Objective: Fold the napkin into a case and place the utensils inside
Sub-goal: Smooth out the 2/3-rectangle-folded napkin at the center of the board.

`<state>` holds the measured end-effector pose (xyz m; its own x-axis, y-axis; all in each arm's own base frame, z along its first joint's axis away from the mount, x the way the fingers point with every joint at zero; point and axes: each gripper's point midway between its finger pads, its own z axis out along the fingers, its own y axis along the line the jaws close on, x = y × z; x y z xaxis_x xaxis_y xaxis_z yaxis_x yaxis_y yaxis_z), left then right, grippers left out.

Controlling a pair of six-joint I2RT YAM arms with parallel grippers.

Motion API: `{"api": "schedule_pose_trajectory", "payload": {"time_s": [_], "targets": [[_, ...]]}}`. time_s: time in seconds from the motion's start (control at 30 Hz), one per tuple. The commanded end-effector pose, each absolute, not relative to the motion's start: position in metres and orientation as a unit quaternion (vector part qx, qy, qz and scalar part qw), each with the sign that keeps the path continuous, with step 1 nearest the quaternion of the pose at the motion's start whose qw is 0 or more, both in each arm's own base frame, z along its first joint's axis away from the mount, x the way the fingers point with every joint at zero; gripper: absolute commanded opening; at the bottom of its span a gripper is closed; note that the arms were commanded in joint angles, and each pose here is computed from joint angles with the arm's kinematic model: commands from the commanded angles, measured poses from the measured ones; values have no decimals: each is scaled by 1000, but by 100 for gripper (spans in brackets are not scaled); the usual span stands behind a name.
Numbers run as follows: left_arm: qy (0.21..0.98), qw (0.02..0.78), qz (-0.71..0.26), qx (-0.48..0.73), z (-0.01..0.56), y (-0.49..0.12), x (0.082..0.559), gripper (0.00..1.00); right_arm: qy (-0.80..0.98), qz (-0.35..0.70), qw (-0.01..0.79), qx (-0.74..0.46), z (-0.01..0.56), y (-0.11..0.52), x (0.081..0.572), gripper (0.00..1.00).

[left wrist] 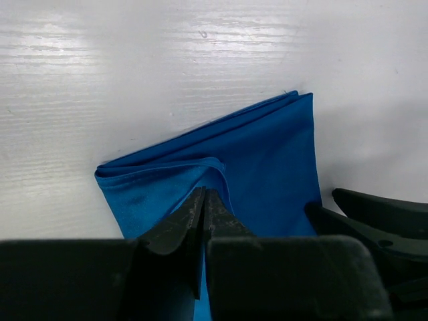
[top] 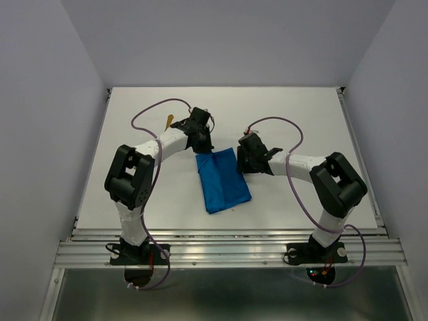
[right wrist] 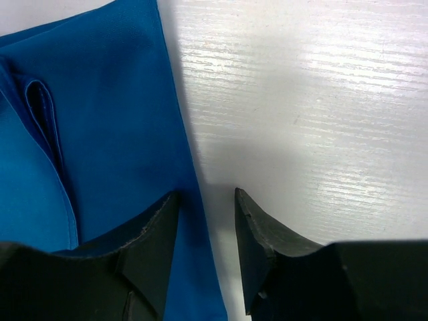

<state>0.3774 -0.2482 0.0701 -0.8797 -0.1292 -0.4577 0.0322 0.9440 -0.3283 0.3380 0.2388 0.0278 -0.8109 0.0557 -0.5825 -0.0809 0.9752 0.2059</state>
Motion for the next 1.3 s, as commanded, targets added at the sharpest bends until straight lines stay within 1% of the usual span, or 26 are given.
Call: {"api": "schedule_pose_trajectory", "payload": {"time_s": [0.0,0.03,0.1,0.13,0.2,0.27,0.37,0.5,0.6,0.83,0.93,1.03,1.17,1.2,1.27], "targets": [[946,276,-167,-22,104,-256,379,20,939,117,322,-11,37,242,349,41],[947,275,-165,-22,102,-257,378,21,939,117,322,-11,37,242,348,39],[948,273,-162,-17,101,-263,376,29,939,119,323,-8,38,242,349,35],[949,271,-162,-14,101,-266,374,32,939,119,323,-8,38,242,348,35],[952,275,-132,-13,95,-265,376,39,938,122,323,-8,39,243,348,35],[953,280,-110,-22,93,-262,379,41,938,124,324,-8,40,244,348,35],[952,284,-108,-22,92,-268,378,47,937,128,325,-8,42,245,349,35],[955,282,-94,-19,82,-273,380,48,937,133,324,-9,43,247,348,35],[956,281,-77,-21,72,-273,381,45,936,136,324,-5,45,246,346,35],[958,283,-48,-19,61,-272,384,43,937,141,321,-4,44,246,342,35],[959,280,-42,-18,56,-273,386,37,936,144,322,-3,45,247,342,35],[960,278,-38,-17,52,-273,386,34,935,147,321,-5,45,248,342,35],[961,275,-36,-17,51,-274,388,24,936,148,320,-6,45,249,342,35],[961,273,-35,-17,49,-274,387,17,936,148,319,-5,44,249,341,34],[961,272,-34,-17,49,-274,388,10,936,152,318,-5,44,250,341,31]]}}
